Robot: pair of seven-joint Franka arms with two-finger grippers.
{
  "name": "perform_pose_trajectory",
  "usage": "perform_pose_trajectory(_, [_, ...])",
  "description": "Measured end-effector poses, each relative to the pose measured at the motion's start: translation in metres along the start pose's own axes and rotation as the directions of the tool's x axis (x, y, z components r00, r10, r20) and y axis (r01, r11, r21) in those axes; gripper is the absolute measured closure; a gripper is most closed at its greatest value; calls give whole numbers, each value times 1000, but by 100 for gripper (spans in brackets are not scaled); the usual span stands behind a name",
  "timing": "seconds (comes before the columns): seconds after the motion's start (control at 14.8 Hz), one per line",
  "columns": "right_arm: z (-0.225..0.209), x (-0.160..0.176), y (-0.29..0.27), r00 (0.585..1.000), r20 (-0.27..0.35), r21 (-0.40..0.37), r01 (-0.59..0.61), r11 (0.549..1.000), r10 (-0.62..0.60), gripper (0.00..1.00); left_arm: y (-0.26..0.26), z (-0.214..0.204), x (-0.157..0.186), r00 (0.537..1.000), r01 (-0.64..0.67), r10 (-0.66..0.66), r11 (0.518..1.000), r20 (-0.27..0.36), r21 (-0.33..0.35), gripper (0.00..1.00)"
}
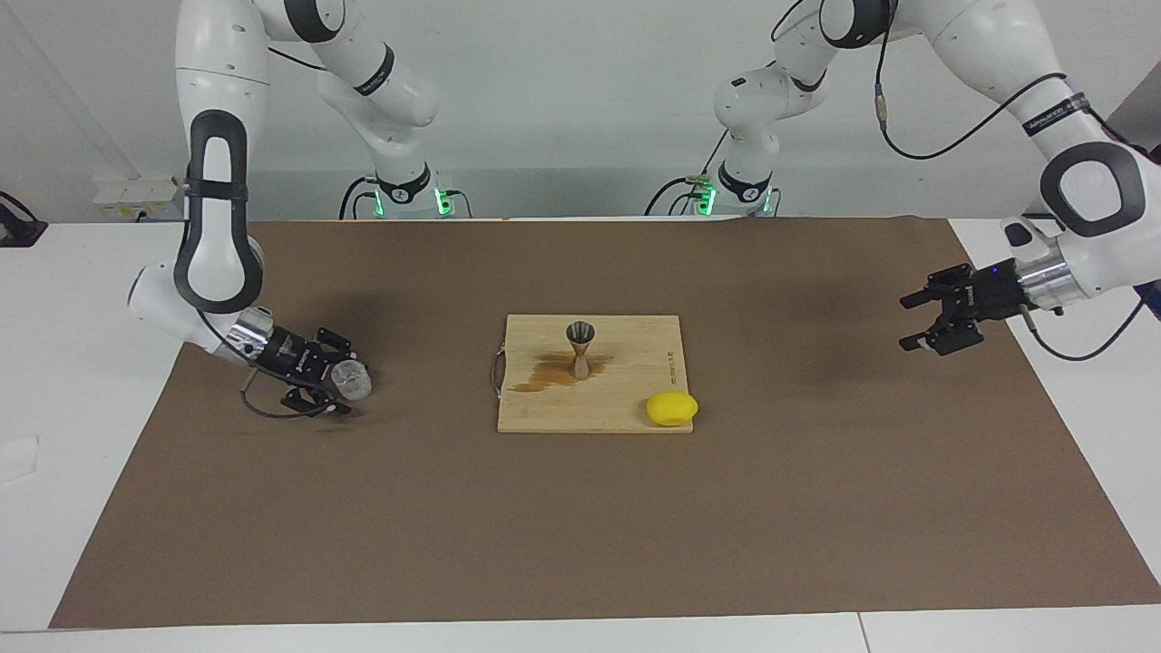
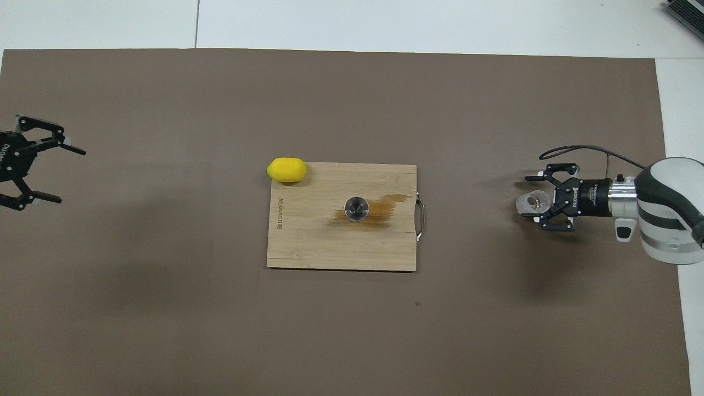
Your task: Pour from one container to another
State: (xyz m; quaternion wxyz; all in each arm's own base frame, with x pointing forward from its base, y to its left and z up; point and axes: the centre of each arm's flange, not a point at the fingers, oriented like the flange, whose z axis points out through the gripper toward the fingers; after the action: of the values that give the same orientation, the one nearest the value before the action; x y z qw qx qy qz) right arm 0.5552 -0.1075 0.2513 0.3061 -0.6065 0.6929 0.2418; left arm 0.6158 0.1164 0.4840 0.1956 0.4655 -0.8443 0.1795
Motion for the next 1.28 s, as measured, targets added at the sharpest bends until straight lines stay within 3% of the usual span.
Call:
perform_pose_trajectory(0.07, [0,-1,0,1000,1,1,0,1000,0,19,-4,-10,10,1000,-16,16,1000,26,-1,0])
perform_pose_trajectory(0.2, [-1,-2,-1,1000,7,8,-3,1000,3,43,-11,-20,29,996,-40,42,999,75,-21,0])
perform_pose_trajectory(0.27, [-2,-3,-1,1000,8,11,-3,1000,3,50,-17,-21,39,994,-39,43,998,101,-39,0])
perform_pose_trajectory(0.47, [-8,-8,-2,1000,5,22,5,1000,-5,50,-38,-30,77,983,-17,28,998,180,-65,0])
perform_pose_trajectory(0.61, [-11,-18,-4,1000,2,28,21,999,-21,50,-50,-40,115,964,39,-19,997,264,-70,0])
perform_pose_trajectory(0.74, [-12,-31,-6,999,-1,29,42,999,-42,50,-58,-49,156,941,122,-105,992,323,-33,0])
perform_pose_trajectory(0.88, [-11,-50,-7,998,-3,27,59,998,-59,50,-61,-54,180,905,257,-252,966,344,31,0])
perform_pose_trajectory(1.08, [4,-94,-7,997,-3,1,77,997,-77,50,-67,-47,193,796,481,-488,869,358,116,0])
perform_pose_trajectory(1.28, [32,-144,-5,993,-31,-55,113,992,-115,50,-78,-31,213,587,693,-720,683,370,228,0])
